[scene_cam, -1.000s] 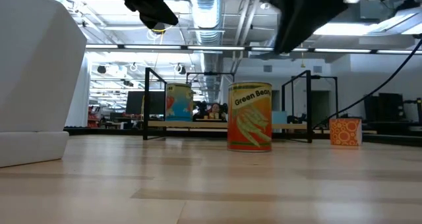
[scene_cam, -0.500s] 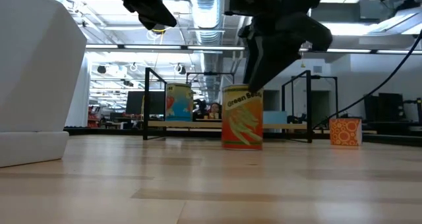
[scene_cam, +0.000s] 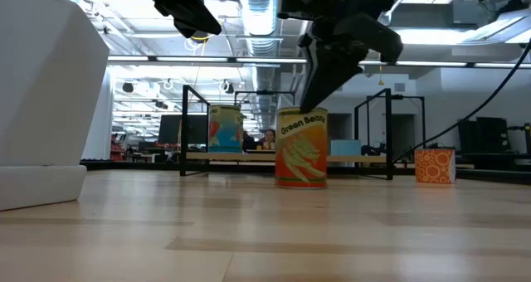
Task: Pick and place cans onto a shelf
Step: Put the canned green beans on the shelf
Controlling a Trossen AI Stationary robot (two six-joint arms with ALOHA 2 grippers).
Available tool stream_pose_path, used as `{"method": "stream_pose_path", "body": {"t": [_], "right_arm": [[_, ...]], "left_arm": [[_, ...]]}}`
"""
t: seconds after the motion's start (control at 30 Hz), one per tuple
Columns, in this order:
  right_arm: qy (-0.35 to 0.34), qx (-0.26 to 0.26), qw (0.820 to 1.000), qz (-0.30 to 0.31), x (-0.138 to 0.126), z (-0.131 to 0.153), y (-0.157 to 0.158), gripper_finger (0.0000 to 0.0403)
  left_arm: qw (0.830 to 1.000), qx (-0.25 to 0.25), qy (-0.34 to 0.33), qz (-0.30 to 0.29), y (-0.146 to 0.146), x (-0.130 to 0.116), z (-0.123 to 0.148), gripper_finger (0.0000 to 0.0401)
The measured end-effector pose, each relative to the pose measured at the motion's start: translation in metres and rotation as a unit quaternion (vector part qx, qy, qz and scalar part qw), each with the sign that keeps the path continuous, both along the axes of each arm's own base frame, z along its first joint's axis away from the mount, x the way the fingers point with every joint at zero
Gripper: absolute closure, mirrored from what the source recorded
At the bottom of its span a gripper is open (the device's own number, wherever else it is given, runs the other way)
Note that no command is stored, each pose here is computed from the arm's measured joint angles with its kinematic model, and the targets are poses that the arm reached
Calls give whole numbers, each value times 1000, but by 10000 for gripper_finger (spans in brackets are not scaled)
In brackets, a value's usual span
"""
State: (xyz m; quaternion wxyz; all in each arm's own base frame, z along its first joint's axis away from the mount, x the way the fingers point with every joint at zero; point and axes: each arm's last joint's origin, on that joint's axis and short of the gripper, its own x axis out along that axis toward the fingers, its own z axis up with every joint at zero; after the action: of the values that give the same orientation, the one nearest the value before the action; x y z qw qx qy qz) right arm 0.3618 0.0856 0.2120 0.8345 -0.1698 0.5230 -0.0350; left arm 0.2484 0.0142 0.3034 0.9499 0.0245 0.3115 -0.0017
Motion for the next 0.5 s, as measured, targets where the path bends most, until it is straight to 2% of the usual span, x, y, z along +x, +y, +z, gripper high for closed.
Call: {"method": "stream_pose_path", "body": {"t": [0.2,0.33,0.5], "right_arm": [[-5,-11,1000,20,6,11,-10,398],[-40,-27,998,36,13,43,-21,398],[-50,-51,996,52,20,63,-41,399]], "left_arm": [[1000,0,0,0,0,0,0,383],[1000,0,0,0,0,0,0,383],[1000,0,6,0,0,-1,-1,383]]}}
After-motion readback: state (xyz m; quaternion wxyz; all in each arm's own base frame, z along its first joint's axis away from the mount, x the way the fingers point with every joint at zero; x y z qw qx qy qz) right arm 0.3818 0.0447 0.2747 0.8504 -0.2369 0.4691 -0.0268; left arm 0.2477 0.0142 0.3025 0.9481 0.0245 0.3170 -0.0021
